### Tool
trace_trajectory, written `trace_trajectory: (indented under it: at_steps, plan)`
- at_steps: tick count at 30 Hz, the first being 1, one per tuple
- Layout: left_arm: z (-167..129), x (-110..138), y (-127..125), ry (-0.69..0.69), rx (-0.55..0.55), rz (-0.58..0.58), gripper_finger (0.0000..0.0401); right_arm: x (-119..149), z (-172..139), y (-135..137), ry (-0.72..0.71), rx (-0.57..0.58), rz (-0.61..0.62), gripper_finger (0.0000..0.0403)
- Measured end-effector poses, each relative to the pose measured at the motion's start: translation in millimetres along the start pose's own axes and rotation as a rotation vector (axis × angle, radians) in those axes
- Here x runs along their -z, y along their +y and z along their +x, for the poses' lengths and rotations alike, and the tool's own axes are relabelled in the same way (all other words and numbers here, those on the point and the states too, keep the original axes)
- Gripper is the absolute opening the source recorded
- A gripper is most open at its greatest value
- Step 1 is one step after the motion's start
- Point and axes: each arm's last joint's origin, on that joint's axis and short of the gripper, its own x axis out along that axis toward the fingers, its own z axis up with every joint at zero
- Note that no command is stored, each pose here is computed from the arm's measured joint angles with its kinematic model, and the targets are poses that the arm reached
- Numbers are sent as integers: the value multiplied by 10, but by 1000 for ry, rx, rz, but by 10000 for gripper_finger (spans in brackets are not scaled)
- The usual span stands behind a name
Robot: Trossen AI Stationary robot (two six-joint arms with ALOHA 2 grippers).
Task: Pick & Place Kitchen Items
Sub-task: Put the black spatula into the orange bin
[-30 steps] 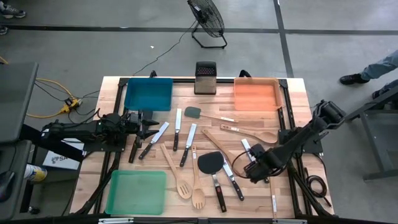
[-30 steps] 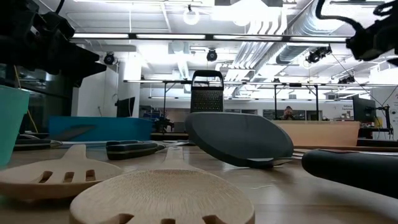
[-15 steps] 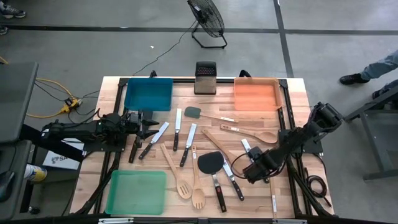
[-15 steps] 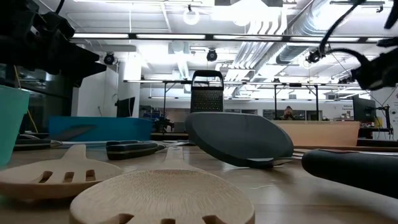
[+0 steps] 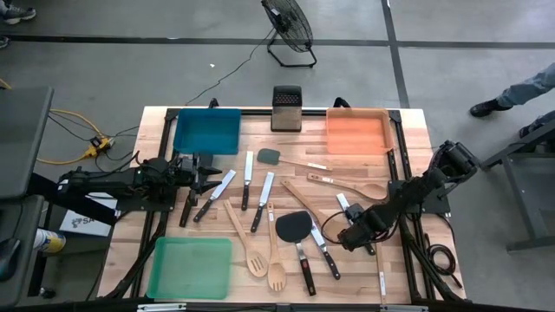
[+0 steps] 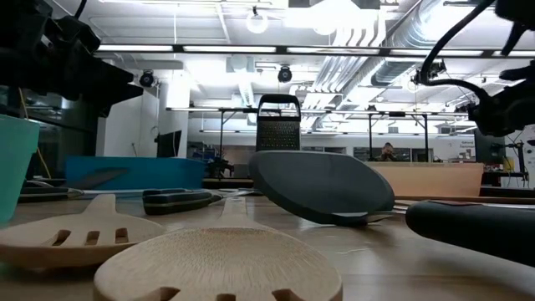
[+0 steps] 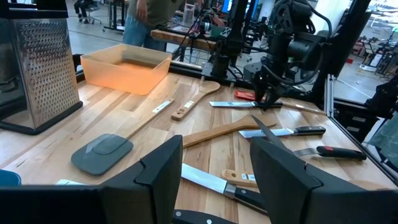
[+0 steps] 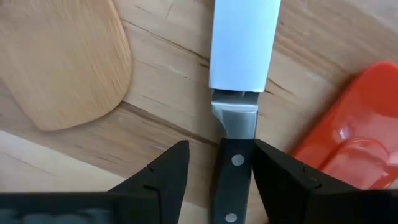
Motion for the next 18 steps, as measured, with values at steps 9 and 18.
trace_trajectory:
  at_steps: [9, 18]
  plan:
    - [0, 0, 0, 0, 0, 0, 186, -73, 9, -3, 25, 11, 6, 81]
    - [0, 0, 0, 0, 0, 0, 186, -130, -36, -17, 62, -3, -35, 64]
